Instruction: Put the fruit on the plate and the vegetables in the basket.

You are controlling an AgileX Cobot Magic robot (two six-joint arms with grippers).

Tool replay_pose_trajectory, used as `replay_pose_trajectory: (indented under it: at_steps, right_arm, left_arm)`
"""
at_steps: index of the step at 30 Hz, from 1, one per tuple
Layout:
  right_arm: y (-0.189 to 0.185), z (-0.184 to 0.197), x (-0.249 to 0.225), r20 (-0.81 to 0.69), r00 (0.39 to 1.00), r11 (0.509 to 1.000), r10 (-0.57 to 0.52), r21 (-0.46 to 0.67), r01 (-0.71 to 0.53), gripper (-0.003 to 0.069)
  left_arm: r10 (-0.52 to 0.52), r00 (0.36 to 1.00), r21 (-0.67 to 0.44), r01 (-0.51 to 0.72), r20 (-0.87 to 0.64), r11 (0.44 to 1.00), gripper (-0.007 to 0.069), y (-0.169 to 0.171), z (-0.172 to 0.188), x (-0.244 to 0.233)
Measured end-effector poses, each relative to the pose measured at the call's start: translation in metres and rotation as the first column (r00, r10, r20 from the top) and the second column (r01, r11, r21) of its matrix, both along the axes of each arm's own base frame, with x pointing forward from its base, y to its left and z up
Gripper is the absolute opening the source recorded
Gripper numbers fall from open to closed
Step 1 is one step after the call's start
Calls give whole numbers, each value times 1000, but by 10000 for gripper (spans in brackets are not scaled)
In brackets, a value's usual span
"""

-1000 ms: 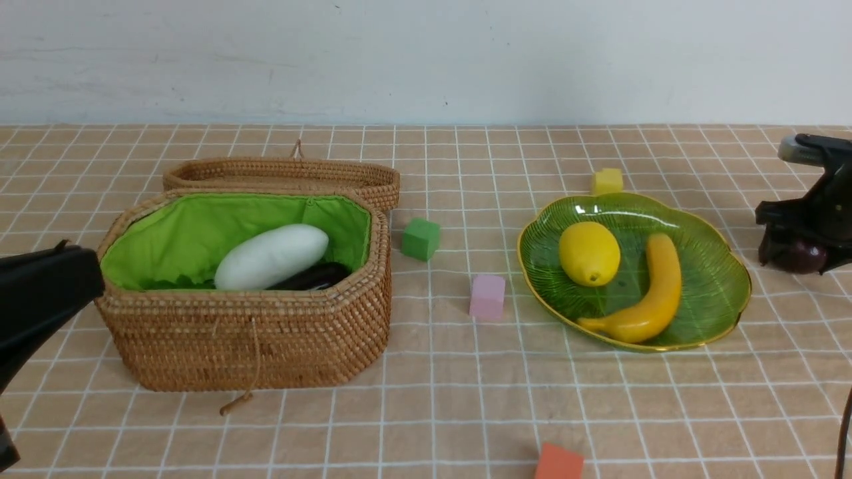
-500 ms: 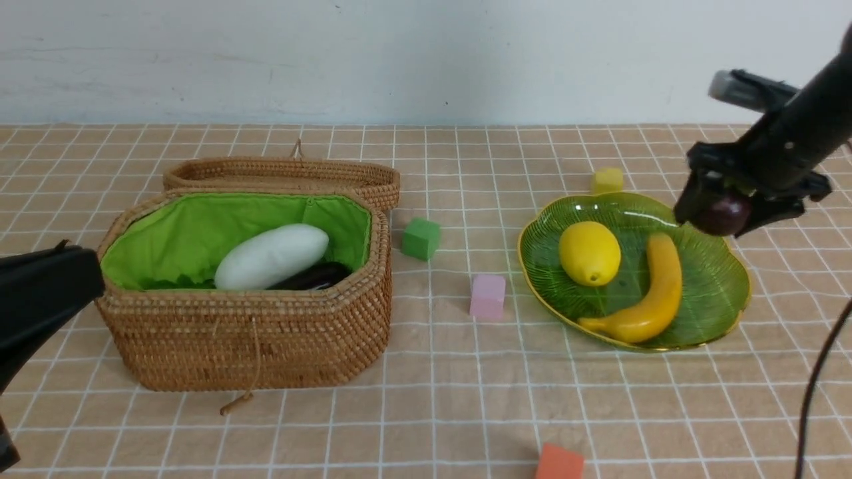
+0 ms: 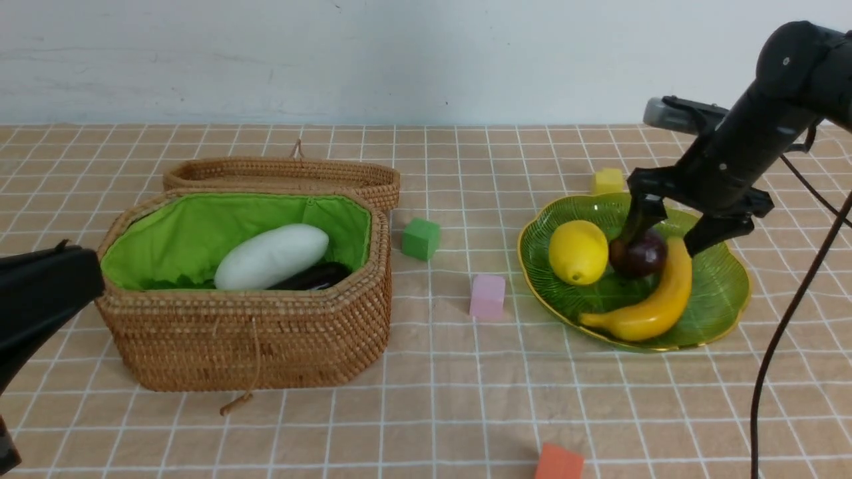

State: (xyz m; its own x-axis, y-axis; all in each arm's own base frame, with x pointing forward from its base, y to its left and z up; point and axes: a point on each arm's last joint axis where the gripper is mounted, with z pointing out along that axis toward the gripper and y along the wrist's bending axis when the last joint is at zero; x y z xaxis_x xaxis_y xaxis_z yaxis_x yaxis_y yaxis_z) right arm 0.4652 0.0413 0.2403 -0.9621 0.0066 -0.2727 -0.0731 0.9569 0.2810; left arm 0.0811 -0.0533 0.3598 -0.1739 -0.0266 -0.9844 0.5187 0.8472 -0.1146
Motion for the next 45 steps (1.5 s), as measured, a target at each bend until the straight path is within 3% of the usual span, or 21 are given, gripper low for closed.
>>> replay_pose_trajectory:
  at_steps: [2, 6, 8, 12, 16, 22, 27, 31, 33, 41, 45]
  right_arm:
    - [0, 13, -7, -2, 1000, 1000, 7, -1, -7, 652]
    - [-3, 56, -26, 70, 997, 1000, 13, -30, -11, 534]
    - [-5, 92, -53, 132, 991, 999, 12, -41, -6, 394]
    - [-7, 122, -105, 162, 987, 999, 13, -44, -6, 202]
    - [-10, 136, -169, 170, 985, 999, 15, -50, -7, 89]
    - [-14, 129, -276, 193, 981, 999, -2, -43, 11, 64]
    - [-17, 106, -349, 291, 954, 997, -67, -14, 74, 64]
    - [-23, 81, -406, 482, 862, 986, -159, 41, 159, 64]
    - [-24, 75, -414, 514, 838, 982, -184, 60, 178, 64]
    - [-29, 36, -423, 735, 590, 941, -336, 238, 239, 72]
    - [-30, 16, -419, 733, 586, 937, -346, 242, 251, 80]
  left_arm:
    - [1, 1000, 1, -1, -1, 1000, -5, 0, 0, 0]
    - [1, 1000, 1, -1, 3, 1000, -13, 0, 0, 0]
    - [-1, 1000, -12, 2, 26, 1000, -13, 5, 0, -5]
    - [-10, 996, -56, 15, 87, 998, -13, 20, -13, -21]
    - [-36, 989, -104, 51, 142, 993, -13, 32, -44, -36]
    - [-88, 971, -146, 122, 223, 982, -13, 34, -82, -46]
    - [-109, 965, -136, 144, 239, 980, -13, 31, -94, -46]
    - [-116, 970, -115, 143, 213, 983, -13, 28, -105, -44]
    - [-115, 971, -112, 140, 208, 984, -13, 28, -107, -44]
    - [-92, 981, -91, 109, 171, 990, -13, 30, -111, -42]
    - [-84, 984, -84, 98, 159, 992, -13, 31, -112, -41]
